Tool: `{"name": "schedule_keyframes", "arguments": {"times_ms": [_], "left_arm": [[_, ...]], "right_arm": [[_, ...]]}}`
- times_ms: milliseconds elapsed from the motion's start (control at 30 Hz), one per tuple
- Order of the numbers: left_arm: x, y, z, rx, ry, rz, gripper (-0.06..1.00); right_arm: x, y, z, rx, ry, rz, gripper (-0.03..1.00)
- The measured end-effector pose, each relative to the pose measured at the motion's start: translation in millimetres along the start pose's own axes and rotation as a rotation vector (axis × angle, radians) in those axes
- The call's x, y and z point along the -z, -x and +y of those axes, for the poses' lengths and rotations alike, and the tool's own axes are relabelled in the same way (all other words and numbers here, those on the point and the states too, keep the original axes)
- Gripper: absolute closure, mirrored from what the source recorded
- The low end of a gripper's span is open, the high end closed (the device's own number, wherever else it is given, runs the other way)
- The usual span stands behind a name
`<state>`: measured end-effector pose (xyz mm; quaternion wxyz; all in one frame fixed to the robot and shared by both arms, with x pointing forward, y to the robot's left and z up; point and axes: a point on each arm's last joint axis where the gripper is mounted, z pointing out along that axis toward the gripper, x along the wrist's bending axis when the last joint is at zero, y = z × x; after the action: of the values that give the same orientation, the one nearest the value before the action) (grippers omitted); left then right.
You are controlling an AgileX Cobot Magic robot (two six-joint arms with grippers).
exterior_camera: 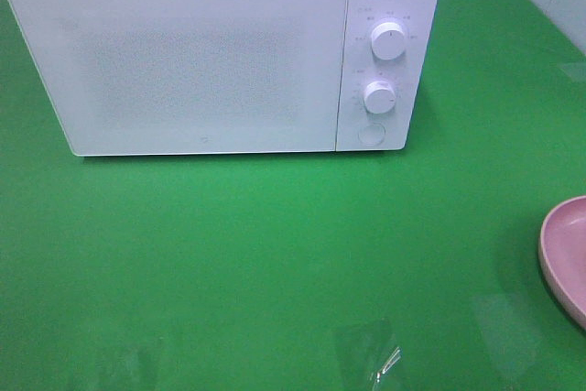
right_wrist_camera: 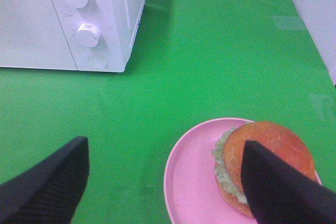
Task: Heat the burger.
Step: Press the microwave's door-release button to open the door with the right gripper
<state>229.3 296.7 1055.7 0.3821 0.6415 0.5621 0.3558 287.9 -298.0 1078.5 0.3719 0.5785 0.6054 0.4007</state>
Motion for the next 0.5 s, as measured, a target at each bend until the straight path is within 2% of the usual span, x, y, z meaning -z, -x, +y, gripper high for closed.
{"name": "schedule_keyframes", "arguments": {"times_ms": [500], "left_arm": [[0.0,0.0,0.0,0.0,0.0,0.0,0.04]], "right_arm": [[-39.7,-4.0,19.2,0.02,-0.009,0.008,0.21]]}}
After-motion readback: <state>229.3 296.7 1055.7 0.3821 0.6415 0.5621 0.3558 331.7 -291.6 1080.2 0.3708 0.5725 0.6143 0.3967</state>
